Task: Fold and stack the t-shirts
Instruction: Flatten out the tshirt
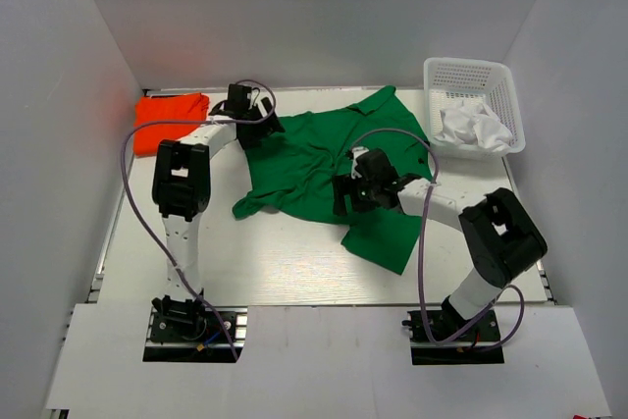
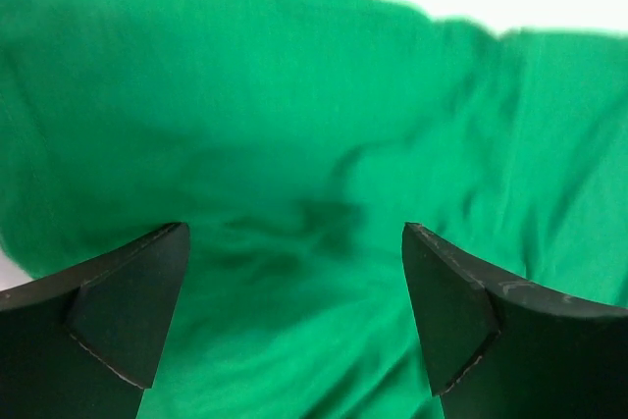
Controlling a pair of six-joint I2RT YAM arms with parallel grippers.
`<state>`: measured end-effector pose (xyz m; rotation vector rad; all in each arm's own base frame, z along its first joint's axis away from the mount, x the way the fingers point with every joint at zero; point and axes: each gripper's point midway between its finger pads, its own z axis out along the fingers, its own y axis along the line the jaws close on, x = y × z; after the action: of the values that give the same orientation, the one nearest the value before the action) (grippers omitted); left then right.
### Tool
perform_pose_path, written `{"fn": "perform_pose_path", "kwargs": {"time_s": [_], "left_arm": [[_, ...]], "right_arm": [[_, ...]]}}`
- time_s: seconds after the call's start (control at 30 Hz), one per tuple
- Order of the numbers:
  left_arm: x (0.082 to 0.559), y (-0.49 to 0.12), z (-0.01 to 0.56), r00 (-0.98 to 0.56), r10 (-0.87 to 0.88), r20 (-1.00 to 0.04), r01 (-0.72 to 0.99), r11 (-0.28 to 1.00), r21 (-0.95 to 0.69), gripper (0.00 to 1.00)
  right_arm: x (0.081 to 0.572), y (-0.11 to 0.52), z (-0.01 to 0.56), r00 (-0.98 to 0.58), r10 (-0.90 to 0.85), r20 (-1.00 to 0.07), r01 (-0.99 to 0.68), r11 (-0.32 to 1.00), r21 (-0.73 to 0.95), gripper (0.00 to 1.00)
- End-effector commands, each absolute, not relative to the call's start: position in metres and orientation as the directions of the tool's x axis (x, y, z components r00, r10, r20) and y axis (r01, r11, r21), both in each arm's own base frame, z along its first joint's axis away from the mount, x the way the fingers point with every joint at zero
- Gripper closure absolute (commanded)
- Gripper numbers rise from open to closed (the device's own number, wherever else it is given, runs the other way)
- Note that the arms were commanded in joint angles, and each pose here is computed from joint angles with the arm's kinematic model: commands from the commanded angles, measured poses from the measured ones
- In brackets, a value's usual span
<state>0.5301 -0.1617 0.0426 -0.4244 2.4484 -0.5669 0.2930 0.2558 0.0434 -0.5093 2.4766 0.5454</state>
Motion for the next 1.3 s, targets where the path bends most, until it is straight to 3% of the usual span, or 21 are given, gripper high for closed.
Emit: {"fn": "perform_pose_path", "kwargs": {"time_s": [0.0, 0.03, 0.07, 0.17, 0.37, 0.47, 0.7, 0.87, 0.93, 1.03, 1.07, 1.17, 1.23, 1.27], "left_arm": [[0.558, -0.115, 0.013, -0.75, -0.422, -0.509, -0.263, 0.897, -0.356, 0.0], [0.549, -0.113, -0.019, -0.804, -0.405, -0.437, -0.29, 0.907, -0.307, 0.0], [0.579, -0.108, 0.005, -0.769, -0.4, -0.499, -0.274, 0.911, -0.308, 0.0], [0.604, -0.104, 0.005, -0.752, -0.378, -0.541, -0.262, 0.923, -0.281, 0.0], [0.617, -0.098, 0.021, -0.705, -0.389, -0.593, -0.255, 0.919, -0.299, 0.0], [0.616, -0.105, 0.036, -0.706, -0.389, -0.592, -0.225, 0.916, -0.334, 0.0], [0.623, -0.119, 0.105, -0.635, -0.397, -0.663, -0.117, 0.898, -0.425, 0.0], [0.615, -0.12, 0.166, -0.591, -0.365, -0.72, -0.044, 0.905, -0.423, 0.0], [0.595, -0.115, 0.193, -0.575, -0.358, -0.736, -0.041, 0.911, -0.411, 0.0], [0.554, -0.109, 0.185, -0.601, -0.335, -0.726, -0.079, 0.929, -0.363, 0.0], [0.537, -0.107, 0.22, -0.553, -0.342, -0.759, -0.055, 0.925, -0.376, 0.0], [0.465, -0.09, 0.153, -0.645, -0.37, -0.668, -0.171, 0.923, -0.345, 0.0], [0.43, -0.08, 0.173, -0.586, -0.419, -0.694, -0.202, 0.904, -0.376, 0.0], [0.399, -0.076, 0.136, -0.633, -0.428, -0.645, -0.242, 0.901, -0.361, 0.0]], "right_arm": [[0.293, 0.242, 0.051, -0.78, -0.18, -0.599, -0.403, 0.877, 0.26, 0.1], [0.288, 0.236, 0.045, -0.799, -0.186, -0.572, -0.387, 0.887, 0.252, 0.1], [0.279, 0.227, 0.035, -0.827, -0.181, -0.532, -0.354, 0.903, 0.244, 0.1], [0.255, 0.209, 0.018, -0.878, -0.16, -0.452, -0.293, 0.925, 0.242, 0.1], [0.217, 0.152, -0.013, -0.955, -0.017, -0.296, -0.064, 0.986, 0.152, 0.1], [0.226, 0.156, -0.006, -0.948, -0.006, -0.317, -0.069, 0.98, 0.188, 0.1], [0.255, 0.227, 0.052, -0.85, -0.2, -0.488, -0.425, 0.809, 0.407, 0.1], [0.24, 0.244, 0.079, -0.806, -0.225, -0.547, -0.523, 0.703, 0.481, 0.1], [0.245, 0.238, 0.094, -0.77, -0.194, -0.608, -0.535, 0.714, 0.451, 0.1], [0.256, 0.226, 0.104, -0.743, -0.116, -0.66, -0.487, 0.77, 0.413, 0.1], [0.257, 0.222, 0.104, -0.749, -0.081, -0.658, -0.453, 0.788, 0.417, 0.1], [0.276, 0.204, 0.118, -0.681, 0.079, -0.728, -0.332, 0.853, 0.403, 0.1], [0.29, 0.179, 0.124, -0.607, 0.175, -0.775, -0.208, 0.907, 0.367, 0.1], [0.291, 0.177, 0.135, -0.568, 0.27, -0.777, -0.164, 0.889, 0.428, 0.1]]}}
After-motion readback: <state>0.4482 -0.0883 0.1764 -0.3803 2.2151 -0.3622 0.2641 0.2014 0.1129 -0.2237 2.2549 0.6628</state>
